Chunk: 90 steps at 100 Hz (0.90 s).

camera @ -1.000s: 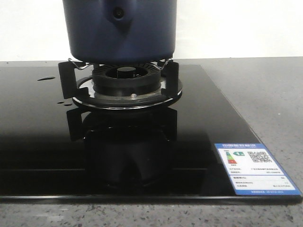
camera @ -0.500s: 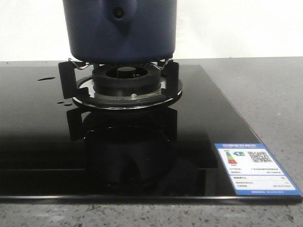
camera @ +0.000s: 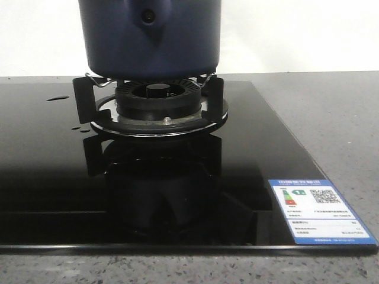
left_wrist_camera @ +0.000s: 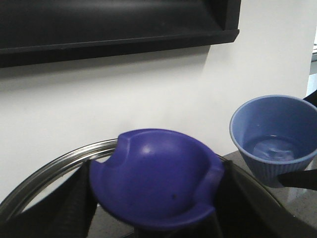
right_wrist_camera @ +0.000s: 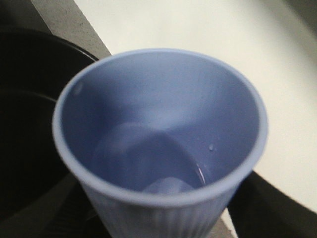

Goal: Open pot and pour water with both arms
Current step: 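Tilt the cup with the right gripper to pour water into the pot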

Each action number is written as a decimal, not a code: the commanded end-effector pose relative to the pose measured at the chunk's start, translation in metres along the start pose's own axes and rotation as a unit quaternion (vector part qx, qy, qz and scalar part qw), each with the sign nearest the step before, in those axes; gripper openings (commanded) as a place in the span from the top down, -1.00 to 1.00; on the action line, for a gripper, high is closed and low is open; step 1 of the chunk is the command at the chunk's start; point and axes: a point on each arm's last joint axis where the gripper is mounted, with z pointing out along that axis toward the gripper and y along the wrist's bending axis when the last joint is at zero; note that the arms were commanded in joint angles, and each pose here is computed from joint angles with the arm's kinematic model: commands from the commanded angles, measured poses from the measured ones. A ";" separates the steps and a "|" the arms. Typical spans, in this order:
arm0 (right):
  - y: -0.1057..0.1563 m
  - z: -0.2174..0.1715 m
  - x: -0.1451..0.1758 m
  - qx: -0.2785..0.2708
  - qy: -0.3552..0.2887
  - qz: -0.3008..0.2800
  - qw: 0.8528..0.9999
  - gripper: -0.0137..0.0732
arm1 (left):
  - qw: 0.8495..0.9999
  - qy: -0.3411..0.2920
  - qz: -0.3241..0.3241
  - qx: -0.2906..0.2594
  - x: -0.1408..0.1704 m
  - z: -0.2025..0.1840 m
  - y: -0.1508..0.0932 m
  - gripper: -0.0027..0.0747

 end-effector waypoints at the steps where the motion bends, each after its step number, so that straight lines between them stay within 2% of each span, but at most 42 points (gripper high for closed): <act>1: -0.017 -0.016 -0.023 0.051 -0.070 -0.035 0.996 0.07 | 0.999 -0.041 -0.027 0.022 -0.020 -0.007 -0.005 0.14; 28: -0.013 -0.002 -0.022 0.045 -0.057 -0.055 0.996 0.07 | 0.999 -0.041 -0.027 0.022 -0.020 -0.007 -0.005 0.14; 54: -0.023 -0.003 -0.032 0.067 -0.059 -0.089 0.992 0.07 | 0.999 -0.041 -0.027 0.022 -0.020 -0.007 -0.005 0.14; 67: -0.018 -0.002 -0.037 0.069 -0.062 -0.124 0.988 0.07 | 0.999 -0.041 -0.027 0.022 -0.020 -0.007 -0.005 0.14; 90: -0.010 0.011 -0.035 0.060 -0.051 -0.151 0.985 0.07 | 0.999 -0.041 -0.027 0.020 -0.020 -0.007 -0.005 0.14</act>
